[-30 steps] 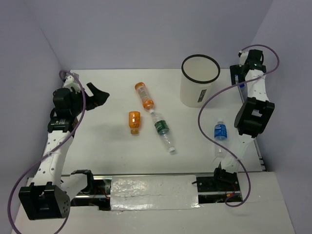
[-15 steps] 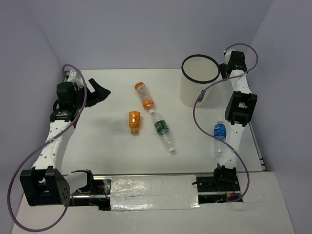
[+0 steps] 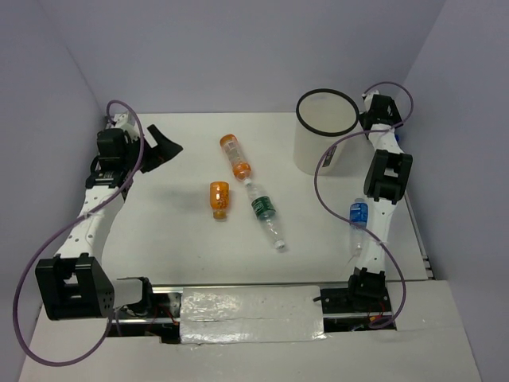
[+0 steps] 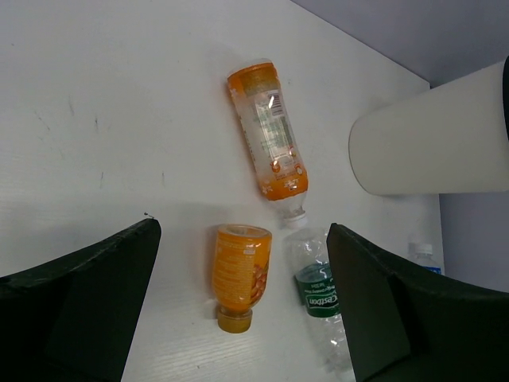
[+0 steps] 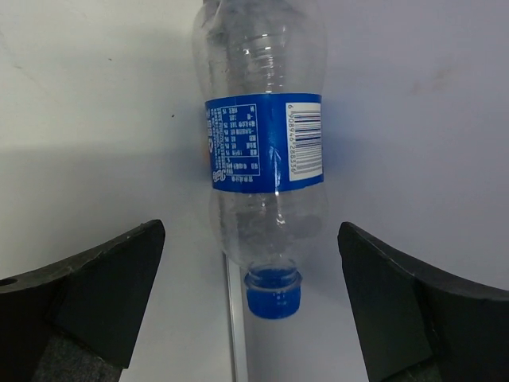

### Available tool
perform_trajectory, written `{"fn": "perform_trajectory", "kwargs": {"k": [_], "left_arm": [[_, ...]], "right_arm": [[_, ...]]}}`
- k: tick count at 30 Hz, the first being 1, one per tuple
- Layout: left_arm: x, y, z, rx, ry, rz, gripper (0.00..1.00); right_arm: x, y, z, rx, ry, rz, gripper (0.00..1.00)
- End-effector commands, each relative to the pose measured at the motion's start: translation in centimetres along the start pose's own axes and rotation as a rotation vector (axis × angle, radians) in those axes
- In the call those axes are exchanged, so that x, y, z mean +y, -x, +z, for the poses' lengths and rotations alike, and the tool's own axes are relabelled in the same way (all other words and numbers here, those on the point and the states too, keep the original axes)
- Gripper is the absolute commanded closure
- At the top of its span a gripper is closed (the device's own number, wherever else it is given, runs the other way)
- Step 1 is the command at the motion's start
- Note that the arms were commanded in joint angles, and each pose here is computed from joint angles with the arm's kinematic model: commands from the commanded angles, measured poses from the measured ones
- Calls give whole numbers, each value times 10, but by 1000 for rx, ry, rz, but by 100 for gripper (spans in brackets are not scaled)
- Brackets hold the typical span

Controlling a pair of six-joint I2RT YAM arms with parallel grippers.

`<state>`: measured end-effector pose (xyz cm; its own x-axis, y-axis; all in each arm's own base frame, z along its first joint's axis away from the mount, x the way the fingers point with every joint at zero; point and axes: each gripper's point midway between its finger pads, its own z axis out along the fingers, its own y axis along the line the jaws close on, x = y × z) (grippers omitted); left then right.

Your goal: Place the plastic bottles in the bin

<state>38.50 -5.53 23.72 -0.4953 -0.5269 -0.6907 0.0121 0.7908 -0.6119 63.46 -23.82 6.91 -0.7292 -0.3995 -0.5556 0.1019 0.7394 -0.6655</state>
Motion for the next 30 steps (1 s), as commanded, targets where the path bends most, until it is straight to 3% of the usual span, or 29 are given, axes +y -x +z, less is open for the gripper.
{"fn": "perform_trajectory", "kwargs": {"k": [1, 12, 13, 17, 22, 30], "left_arm": [[-19, 21, 2, -32, -58, -3, 1], [-22, 22, 6, -18, -73, -33, 1], [-22, 22, 5, -18, -73, -37, 1], [-23, 21, 1, -23, -73, -39, 0], [-24, 18, -4, -30, -75, -39, 1], [-27, 15, -13, -39, -89, -13, 1]], "right_arm": [[-31, 14, 9, -55, -118, 21, 4], [-27, -2, 30, -52, -142, 2, 13], [-27, -1, 30, -54, -138, 3, 15], [-24, 1, 29, -64, -111, 19, 48], [-11, -5, 18, -72, -48, 55, 58], [-31, 23, -71, -209, 28, 244, 70]]}}
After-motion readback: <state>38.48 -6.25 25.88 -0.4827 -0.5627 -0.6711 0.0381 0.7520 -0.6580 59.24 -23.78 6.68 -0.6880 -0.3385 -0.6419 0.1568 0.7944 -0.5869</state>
